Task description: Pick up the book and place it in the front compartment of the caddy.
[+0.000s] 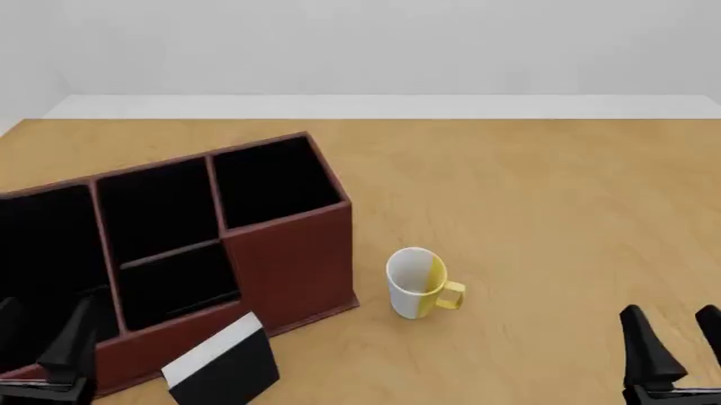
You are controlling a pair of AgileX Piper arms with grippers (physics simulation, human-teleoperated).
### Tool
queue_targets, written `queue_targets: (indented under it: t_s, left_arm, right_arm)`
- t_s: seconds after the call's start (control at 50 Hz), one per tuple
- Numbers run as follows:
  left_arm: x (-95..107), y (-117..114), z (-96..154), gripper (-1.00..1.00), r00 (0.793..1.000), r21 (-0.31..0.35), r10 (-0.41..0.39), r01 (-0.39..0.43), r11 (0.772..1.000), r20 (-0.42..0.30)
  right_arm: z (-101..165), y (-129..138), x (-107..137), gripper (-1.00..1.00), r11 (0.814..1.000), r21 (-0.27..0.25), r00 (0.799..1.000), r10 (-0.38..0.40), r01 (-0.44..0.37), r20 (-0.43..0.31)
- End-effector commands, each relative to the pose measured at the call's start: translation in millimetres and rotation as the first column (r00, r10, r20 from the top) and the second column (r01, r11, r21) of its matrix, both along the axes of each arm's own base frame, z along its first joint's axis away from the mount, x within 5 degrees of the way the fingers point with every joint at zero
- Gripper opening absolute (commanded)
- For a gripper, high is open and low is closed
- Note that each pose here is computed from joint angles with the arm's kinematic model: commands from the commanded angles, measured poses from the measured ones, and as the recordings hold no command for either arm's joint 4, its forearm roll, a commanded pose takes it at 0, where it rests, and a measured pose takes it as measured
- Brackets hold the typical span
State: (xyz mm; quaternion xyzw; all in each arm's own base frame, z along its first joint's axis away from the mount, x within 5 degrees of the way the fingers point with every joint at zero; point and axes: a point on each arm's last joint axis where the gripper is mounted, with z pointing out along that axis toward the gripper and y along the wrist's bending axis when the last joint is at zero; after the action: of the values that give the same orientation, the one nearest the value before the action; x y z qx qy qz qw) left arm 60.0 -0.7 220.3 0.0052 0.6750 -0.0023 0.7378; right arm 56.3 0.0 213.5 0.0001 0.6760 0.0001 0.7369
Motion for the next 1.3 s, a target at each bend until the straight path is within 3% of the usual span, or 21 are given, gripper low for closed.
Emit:
queue_targets:
  t_s: [0.02,0.24,0.28,0.3,0.4,0.44,0.46,0.52,0.62,0.64,0.68,0.76,0.88,0.9,0.98,1.08,1.14,1.16,1.2,1.26,1.3]
  left_arm:
    - [29.8,-10.2,42.7,1.0,0.994,0.061,-0.104,0.103,0.993,0.019]
    - [34.0,-17.0,89.6,1.0,0.984,0.083,-0.166,0.161,0.983,0.057]
    - [35.9,-18.8,97.6,1.0,0.982,0.086,-0.18,0.176,0.981,0.047]
    - [37.2,-24.7,129.2,1.0,0.973,0.142,-0.23,0.224,0.964,0.024]
    - [41.7,-32.2,146.7,1.0,0.958,0.163,-0.283,0.286,0.944,-0.043]
    - [39.8,-36.3,153.1,1.0,0.945,0.185,-0.321,0.328,0.926,-0.069]
    - [45.4,-44.0,164.6,1.0,0.918,0.197,-0.358,0.388,0.9,-0.171]
    - [44.9,-48.2,175.3,1.0,0.896,0.169,-0.389,0.426,0.889,-0.215]
    - [47.9,-53.1,182.3,1.0,0.868,0.209,-0.4,0.467,0.859,-0.294]
    - [47.2,-52.3,183.4,1.0,0.87,0.224,-0.395,0.466,0.856,-0.296]
    - [50.2,-54.8,187.7,1.0,0.847,0.142,-0.4,0.47,0.871,-0.349]
    - [49.8,-57.3,189.4,1.0,0.816,0.197,-0.398,0.51,0.837,-0.42]
    - [59.4,-56.8,198.0,1.0,0.796,0.215,-0.349,0.501,0.838,-0.495]
    - [61.4,-57.5,194.2,1.0,0.782,0.254,-0.336,0.52,0.815,-0.525]
    - [65.3,-60.1,198.0,1.0,0.737,0.228,-0.32,0.537,0.812,-0.596]
    - [64.9,-60.7,214.9,1.0,0.713,0.222,-0.312,0.549,0.805,-0.628]
    - [71.3,-61.8,216.5,1.0,0.684,0.203,-0.289,0.543,0.814,-0.669]
    - [72.9,-61.1,213.6,1.0,0.673,0.244,-0.272,0.567,0.787,-0.688]
    - [72.5,-63.3,217.7,1.0,0.655,0.223,-0.277,0.573,0.789,-0.703]
    - [70.7,-66.2,223.5,1.0,0.642,0.21,-0.29,0.586,0.783,-0.71]
    - [74.0,-66.0,227.1,1.0,0.64,0.201,-0.281,0.573,0.794,-0.715]
  right_arm:
    - [0.7,0.0,0.4,1.0,1.0,0.0,1.0,0.0,0.0,-0.002]
    - [0.7,0.0,0.4,1.0,1.0,0.0,1.0,0.0,0.0,-0.002]
    - [0.7,0.0,0.4,1.0,1.0,0.0,1.0,0.0,0.0,-0.002]
    - [0.7,0.0,0.4,1.0,1.0,0.0,1.0,0.0,0.0,-0.002]
    - [0.7,0.0,0.4,1.0,1.0,0.0,1.0,0.0,0.0,-0.002]
    - [0.7,0.0,0.5,1.0,1.0,0.0,1.0,0.0,0.0,-0.003]
    - [0.7,0.0,0.5,1.0,1.0,0.001,1.0,0.0,0.0,-0.003]
    - [0.7,0.0,0.4,1.0,1.0,0.0,1.0,0.0,0.0,-0.002]
    - [0.7,0.0,0.5,1.0,1.0,0.0,1.0,0.0,0.0,-0.003]
    - [0.7,0.0,0.5,1.0,1.0,0.0,1.0,0.0,0.0,-0.003]
    - [0.7,0.0,0.5,1.0,1.0,0.0,1.0,0.0,0.0,-0.003]
    - [0.7,0.0,0.5,1.0,1.0,0.0,1.0,0.0,0.0,-0.003]
    - [0.7,0.0,0.5,1.0,1.0,0.0,1.0,0.0,0.0,-0.003]
    - [0.7,0.0,0.5,1.0,1.0,0.0,1.0,0.0,0.0,-0.003]
    - [0.7,0.0,0.5,1.0,1.0,0.0,1.0,0.001,-0.001,-0.002]
    - [0.7,0.0,0.4,1.0,1.0,0.0,1.0,0.0,0.0,-0.002]
    - [0.6,0.0,0.5,1.0,1.0,0.0,1.0,0.001,-0.001,-0.003]
    - [0.7,0.0,0.5,1.0,1.0,0.0,1.0,0.0,0.0,-0.002]
    - [0.7,0.0,0.5,1.0,1.0,0.0,1.0,0.0,0.0,-0.003]
    - [0.7,0.0,0.4,1.0,1.0,0.0,1.0,0.001,-0.001,-0.002]
    - [0.6,0.0,0.5,1.0,1.0,0.001,1.0,0.001,-0.001,-0.003]
